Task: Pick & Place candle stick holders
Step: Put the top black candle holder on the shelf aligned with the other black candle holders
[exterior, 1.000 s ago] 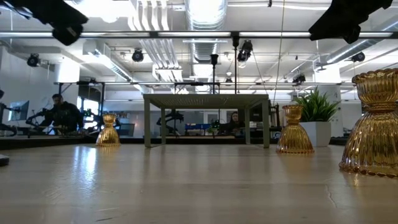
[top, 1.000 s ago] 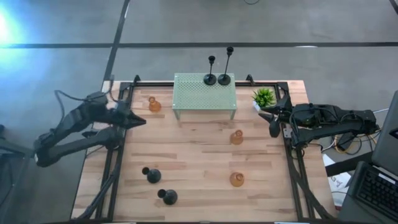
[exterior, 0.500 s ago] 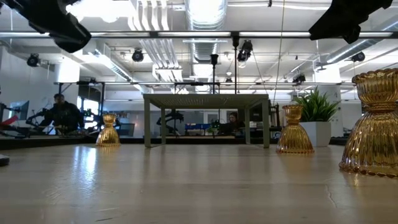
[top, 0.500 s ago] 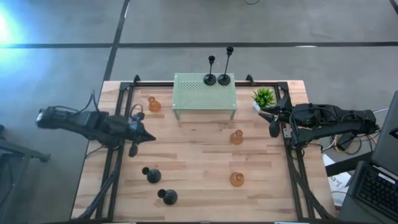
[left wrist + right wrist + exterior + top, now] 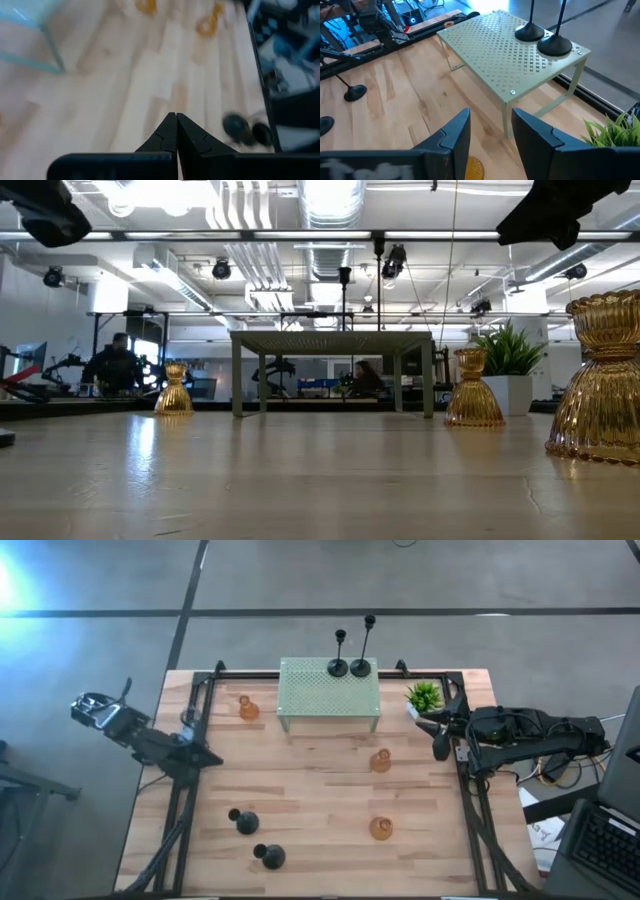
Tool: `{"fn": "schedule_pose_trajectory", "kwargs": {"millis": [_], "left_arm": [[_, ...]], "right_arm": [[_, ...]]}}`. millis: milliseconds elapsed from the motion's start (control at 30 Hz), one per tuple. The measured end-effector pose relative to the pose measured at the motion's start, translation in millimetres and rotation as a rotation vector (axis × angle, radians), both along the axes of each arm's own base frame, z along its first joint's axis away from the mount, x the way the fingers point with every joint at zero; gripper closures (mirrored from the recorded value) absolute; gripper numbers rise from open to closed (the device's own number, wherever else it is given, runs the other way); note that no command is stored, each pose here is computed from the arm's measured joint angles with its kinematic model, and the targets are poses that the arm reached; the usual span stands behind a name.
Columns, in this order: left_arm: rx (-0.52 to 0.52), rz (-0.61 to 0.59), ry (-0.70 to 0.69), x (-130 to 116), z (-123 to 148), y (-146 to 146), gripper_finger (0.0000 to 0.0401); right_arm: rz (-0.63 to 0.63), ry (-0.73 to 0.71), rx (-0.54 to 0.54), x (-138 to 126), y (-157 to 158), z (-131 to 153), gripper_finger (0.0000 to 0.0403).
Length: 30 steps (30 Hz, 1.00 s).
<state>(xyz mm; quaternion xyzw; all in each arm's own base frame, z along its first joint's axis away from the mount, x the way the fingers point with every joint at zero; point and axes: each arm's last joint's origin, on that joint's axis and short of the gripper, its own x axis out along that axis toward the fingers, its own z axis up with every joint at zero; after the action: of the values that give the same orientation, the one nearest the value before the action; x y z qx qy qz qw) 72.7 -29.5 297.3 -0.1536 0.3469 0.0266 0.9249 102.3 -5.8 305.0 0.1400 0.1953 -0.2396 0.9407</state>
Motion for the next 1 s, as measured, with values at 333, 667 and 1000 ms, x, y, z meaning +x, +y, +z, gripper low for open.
{"fn": "schedule_pose_trajectory", "kwargs": {"millis": [333, 667, 1000], "left_arm": [[-0.032, -0.077, 0.138, 12.2, -15.8, -12.9, 0.04], [-0.065, -0.104, 0.204, 27.0, -30.5, -29.5, 0.04], [-0.113, -0.097, 0.26, 33.4, -40.4, -37.9, 0.0401]], "right_arm": [[0.0, 0.0, 0.0, 0.0, 0.0, 0.0, 0.0271], [0.0, 0.0, 0.0, 0.0, 0.0, 0.0, 0.0286], [0.0, 0.0, 0.0, 0.0, 0.0, 0.0, 0.0299]]}}
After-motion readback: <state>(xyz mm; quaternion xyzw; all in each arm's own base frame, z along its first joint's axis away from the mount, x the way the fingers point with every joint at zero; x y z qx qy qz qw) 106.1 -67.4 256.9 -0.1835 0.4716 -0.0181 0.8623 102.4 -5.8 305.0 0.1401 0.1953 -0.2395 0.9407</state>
